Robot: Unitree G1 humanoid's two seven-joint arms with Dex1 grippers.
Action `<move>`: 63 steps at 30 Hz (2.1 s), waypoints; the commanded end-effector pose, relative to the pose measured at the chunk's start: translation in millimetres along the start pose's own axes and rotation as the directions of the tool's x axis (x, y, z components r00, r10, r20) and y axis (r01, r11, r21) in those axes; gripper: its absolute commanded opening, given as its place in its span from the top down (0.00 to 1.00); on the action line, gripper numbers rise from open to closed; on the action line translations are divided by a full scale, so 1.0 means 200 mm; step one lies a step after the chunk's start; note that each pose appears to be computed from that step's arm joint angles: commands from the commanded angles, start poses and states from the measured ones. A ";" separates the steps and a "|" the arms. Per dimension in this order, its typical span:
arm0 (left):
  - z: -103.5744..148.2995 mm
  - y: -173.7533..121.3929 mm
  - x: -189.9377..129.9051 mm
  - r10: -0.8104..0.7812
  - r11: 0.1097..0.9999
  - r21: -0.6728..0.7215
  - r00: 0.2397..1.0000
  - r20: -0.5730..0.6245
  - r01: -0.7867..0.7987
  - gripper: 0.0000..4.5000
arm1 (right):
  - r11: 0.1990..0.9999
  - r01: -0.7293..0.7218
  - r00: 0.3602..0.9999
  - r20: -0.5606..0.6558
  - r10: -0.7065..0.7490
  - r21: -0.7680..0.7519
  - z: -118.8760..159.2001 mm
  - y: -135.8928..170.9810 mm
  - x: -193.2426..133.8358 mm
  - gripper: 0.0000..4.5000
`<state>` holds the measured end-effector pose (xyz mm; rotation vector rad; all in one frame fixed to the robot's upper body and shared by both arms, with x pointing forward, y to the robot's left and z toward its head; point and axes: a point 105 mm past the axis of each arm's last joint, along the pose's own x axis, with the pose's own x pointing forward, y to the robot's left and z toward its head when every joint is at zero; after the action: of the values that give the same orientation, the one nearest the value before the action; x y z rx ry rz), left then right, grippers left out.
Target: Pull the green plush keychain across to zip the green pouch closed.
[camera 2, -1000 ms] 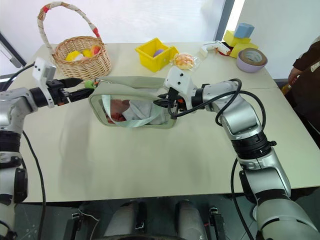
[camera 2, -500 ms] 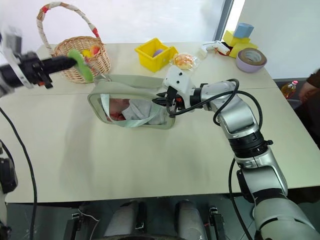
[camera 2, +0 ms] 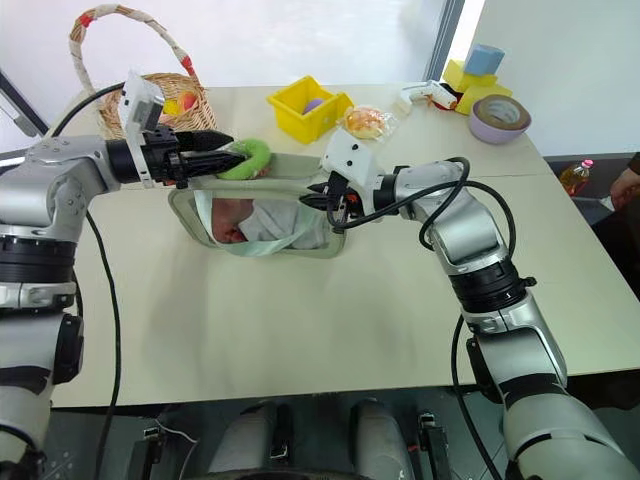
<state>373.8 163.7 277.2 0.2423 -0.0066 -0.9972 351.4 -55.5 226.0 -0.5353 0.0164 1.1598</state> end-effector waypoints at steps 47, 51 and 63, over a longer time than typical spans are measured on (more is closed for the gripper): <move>-0.30 -0.07 -0.24 0.081 0.983 0.177 0.971 -0.224 -0.041 1.00 | 0.857 0.060 0.963 0.197 -0.185 0.512 0.41 -0.38 0.27 0.41; -0.30 -0.08 -0.24 0.078 0.983 0.179 0.971 -0.226 -0.038 1.00 | 0.847 0.026 0.988 0.114 -0.102 0.531 0.32 -0.29 0.42 0.41; -0.30 -0.07 -0.27 0.102 0.980 0.188 0.966 -0.236 -0.058 1.00 | 0.864 -0.106 0.994 0.033 0.103 0.493 0.24 -0.17 0.37 0.41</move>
<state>342.0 211.3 201.5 0.4825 0.1876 -0.9013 405.2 16.4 246.5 -0.0662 0.3651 1.1692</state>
